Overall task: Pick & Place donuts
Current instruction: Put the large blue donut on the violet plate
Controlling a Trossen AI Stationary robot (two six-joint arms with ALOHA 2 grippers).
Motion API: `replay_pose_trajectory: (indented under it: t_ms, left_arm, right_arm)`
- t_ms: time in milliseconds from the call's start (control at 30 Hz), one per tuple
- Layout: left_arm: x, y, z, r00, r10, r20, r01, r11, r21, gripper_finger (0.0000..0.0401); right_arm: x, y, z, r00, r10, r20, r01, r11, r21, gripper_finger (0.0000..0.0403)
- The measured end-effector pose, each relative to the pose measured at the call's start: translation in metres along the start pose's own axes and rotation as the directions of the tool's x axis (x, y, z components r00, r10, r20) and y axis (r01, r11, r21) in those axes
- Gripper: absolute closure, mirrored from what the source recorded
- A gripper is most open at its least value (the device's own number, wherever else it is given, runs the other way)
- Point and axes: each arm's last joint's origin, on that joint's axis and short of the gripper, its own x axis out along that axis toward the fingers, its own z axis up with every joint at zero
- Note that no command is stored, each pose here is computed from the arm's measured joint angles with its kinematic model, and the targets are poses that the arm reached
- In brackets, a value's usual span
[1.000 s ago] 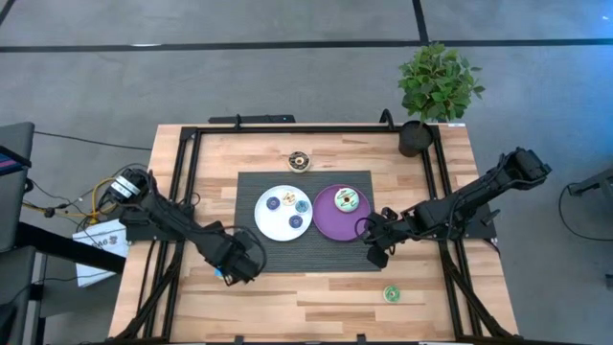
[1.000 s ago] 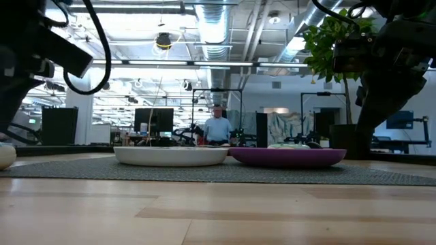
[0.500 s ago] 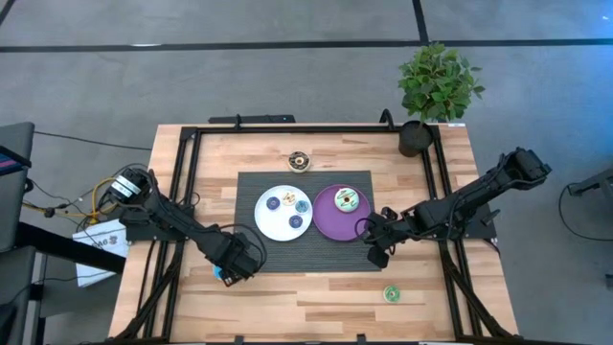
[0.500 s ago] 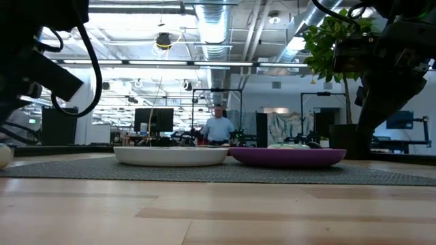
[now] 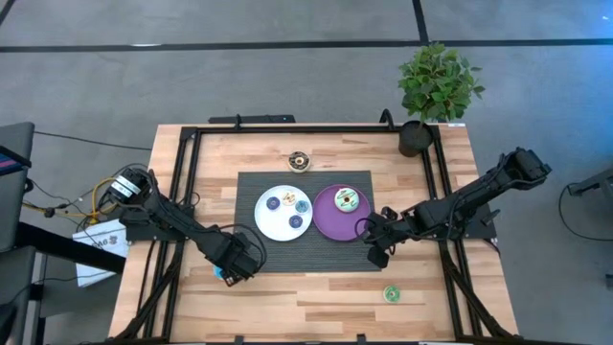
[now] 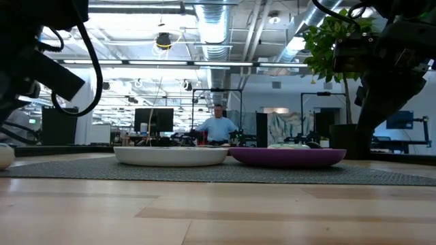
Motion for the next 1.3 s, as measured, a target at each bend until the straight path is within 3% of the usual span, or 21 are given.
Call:
replay_pose_trajectory:
  t_ms: [467, 1300]
  left_arm:
    - [-0.0001, -0.0029, 0.0014, 0.999, -0.030, 0.014, 0.031, 0.999, -0.034, 0.0187]
    - [-0.0004, -0.0042, 0.0006, 0.998, -0.059, -0.028, 0.057, 0.997, -0.048, 0.0204]
  right_arm:
    - [0.0000, 0.0000, 0.0000, 1.000, 0.000, 0.000, 0.000, 1.000, 0.000, 0.0402]
    - [0.0000, 0.0000, 0.0000, 1.000, 0.000, 0.000, 0.000, 1.000, 0.000, 0.0402]
